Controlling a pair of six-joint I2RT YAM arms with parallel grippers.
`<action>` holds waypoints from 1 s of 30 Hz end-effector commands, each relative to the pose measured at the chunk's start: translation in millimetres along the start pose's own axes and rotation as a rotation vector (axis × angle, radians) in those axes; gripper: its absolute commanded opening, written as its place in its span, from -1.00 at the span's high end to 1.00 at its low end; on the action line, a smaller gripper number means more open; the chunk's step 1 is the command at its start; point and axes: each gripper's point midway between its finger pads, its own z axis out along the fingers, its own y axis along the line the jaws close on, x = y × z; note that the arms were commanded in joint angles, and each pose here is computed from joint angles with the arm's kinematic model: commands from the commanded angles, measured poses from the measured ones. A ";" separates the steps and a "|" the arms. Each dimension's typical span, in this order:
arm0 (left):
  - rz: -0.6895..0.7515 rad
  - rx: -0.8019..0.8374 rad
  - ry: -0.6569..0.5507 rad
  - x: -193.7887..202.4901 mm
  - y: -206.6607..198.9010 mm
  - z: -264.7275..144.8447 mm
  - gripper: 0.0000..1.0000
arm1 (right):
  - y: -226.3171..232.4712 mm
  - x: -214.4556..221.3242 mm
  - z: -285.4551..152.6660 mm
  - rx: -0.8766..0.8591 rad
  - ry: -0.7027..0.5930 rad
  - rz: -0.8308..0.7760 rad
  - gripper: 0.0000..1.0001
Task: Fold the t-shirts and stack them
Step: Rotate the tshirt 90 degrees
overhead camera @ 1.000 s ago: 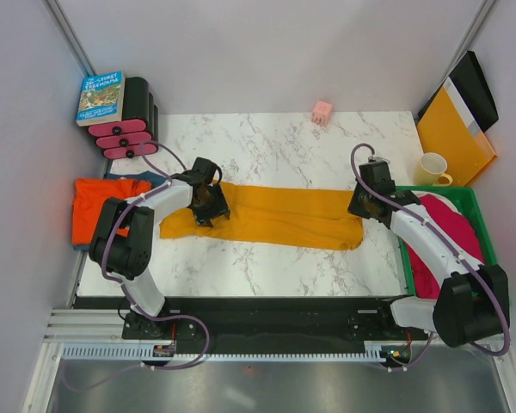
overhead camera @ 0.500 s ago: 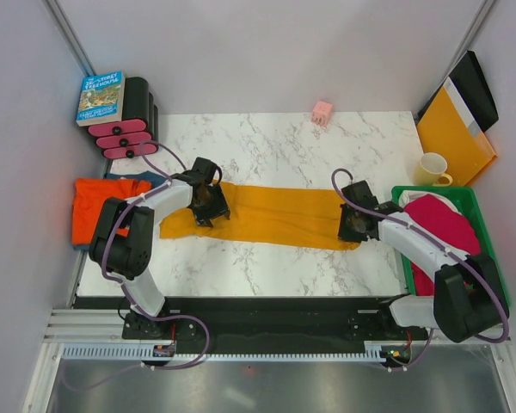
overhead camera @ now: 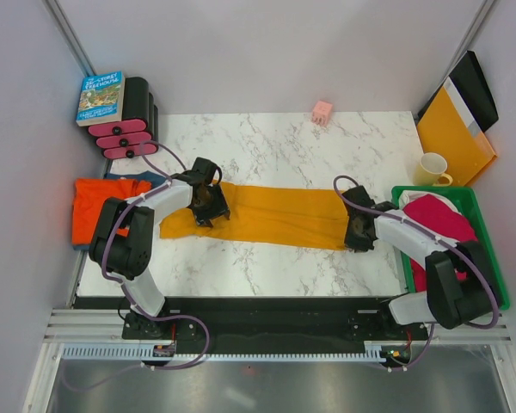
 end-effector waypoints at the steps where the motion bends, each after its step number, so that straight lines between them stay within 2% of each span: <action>1: -0.008 -0.025 0.000 -0.8 7.6 -6.7 -0.29 | -29.1 -7.0 -1.4 0.112 -0.042 0.118 0.53; 5: -0.014 -0.028 0.000 -1.0 10.1 -7.8 -0.29 | -58.4 -11.6 0.2 0.148 -0.053 0.279 0.51; 11: -0.032 -0.033 -0.001 -1.0 15.1 -9.4 -0.29 | -73.7 -35.4 -19.5 0.135 -0.145 0.404 0.46; 13: -0.035 -0.031 -0.004 -1.5 16.0 -10.6 -0.29 | -60.7 -49.8 -29.6 0.048 -0.187 0.379 0.56; 14: -0.032 -0.027 -0.010 -2.6 15.2 -12.7 -0.30 | -48.3 -59.2 -38.0 -0.021 -0.216 0.317 0.59; 17: -0.030 0.018 -0.066 -11.2 8.0 -26.7 -0.36 | -2.1 -98.2 -92.6 -0.229 -0.409 0.181 0.48; 19: -0.025 0.052 -0.096 -14.3 3.8 -33.7 -0.42 | 8.0 -112.1 -105.0 -0.237 -0.449 0.135 0.32; 21: -0.015 0.096 -0.114 -15.6 -4.2 -42.0 -0.47 | 23.6 -119.5 -94.5 -0.248 -0.379 0.079 0.29; 23: -0.003 0.117 -0.102 -11.5 -8.3 -43.9 -0.47 | 34.9 -124.1 -74.3 -0.230 -0.297 0.050 0.36; 25: 0.003 0.120 -0.109 -7.4 -6.9 -47.7 -0.47 | 39.2 -132.7 -63.1 -0.212 -0.293 0.050 0.47; 28: 0.011 0.120 -0.131 -4.8 -2.3 -55.7 -0.41 | 47.2 -156.3 -52.1 -0.204 -0.347 0.074 0.50; 30: 0.001 0.114 -0.123 0.4 1.0 -60.9 -0.36 | 54.1 -162.9 -35.2 -0.190 -0.320 0.074 0.56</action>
